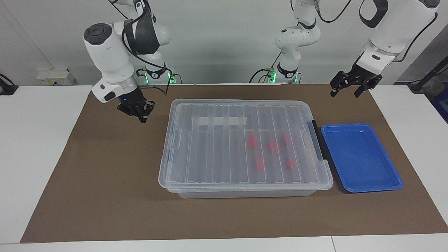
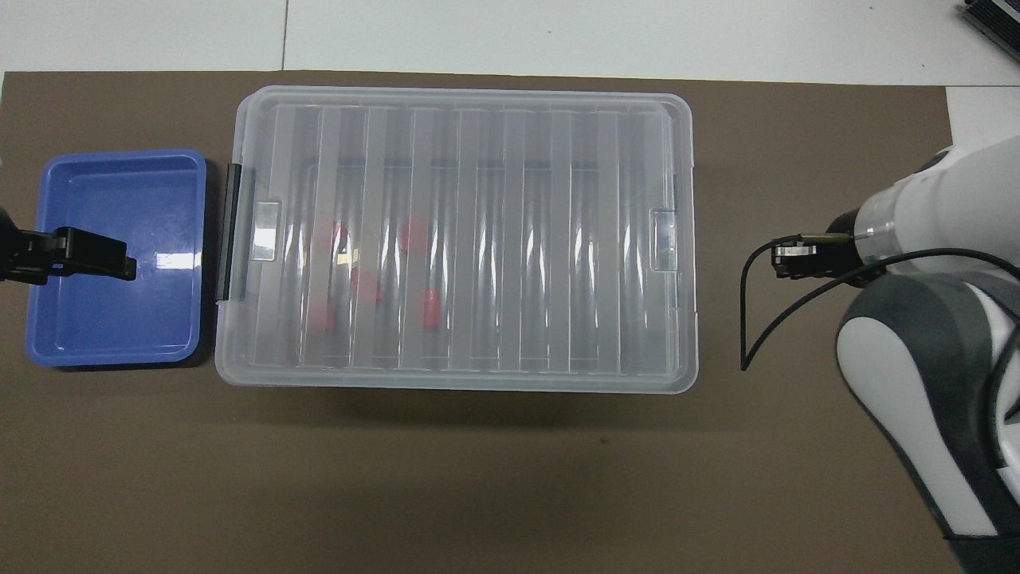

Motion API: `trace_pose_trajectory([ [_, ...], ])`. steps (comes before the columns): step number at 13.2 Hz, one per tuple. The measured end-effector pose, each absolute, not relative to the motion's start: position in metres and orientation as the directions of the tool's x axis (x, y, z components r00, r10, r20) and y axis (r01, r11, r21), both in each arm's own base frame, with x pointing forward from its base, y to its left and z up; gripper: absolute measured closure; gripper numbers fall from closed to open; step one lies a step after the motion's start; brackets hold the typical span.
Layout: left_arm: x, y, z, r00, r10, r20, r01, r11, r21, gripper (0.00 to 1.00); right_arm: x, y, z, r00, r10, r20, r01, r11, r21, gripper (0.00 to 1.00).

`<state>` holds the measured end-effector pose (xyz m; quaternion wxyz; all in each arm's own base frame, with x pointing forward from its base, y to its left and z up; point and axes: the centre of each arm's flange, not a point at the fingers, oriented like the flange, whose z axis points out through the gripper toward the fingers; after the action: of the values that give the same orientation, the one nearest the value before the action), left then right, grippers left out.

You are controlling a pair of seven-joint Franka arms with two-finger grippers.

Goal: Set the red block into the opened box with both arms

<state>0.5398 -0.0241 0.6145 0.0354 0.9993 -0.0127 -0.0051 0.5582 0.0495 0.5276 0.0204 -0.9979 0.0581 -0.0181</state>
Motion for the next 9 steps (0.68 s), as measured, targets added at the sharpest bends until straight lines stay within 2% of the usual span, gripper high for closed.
trace_pose_trajectory([
  [2, 0.54, -0.024, 0.614, 1.0, -0.026, -0.009, -0.025, -0.997, 0.071, 0.0, 0.555, 0.024, 0.543, 0.987, -0.16, 0.031, -0.159, -0.986, -0.042, 0.55],
  [6, 0.54, -0.024, 0.614, 1.0, -0.026, -0.009, -0.025, -0.997, 0.071, 0.0, 0.552, 0.016, 0.593, 0.987, -0.156, 0.044, -0.157, -0.988, 0.014, 0.08],
  [7, 0.54, -0.024, 0.614, 1.0, -0.026, -0.009, -0.025, -0.997, 0.071, 0.0, 0.55, 0.016, 0.608, 0.986, -0.163, 0.043, -0.164, -0.986, 0.019, 0.0],
  [9, 0.54, -0.024, 0.614, 1.0, -0.025, -0.009, -0.025, -0.997, 0.071, 0.0, 0.546, 0.017, 0.637, 0.982, -0.187, 0.039, -0.187, -0.982, 0.02, 0.0],
])
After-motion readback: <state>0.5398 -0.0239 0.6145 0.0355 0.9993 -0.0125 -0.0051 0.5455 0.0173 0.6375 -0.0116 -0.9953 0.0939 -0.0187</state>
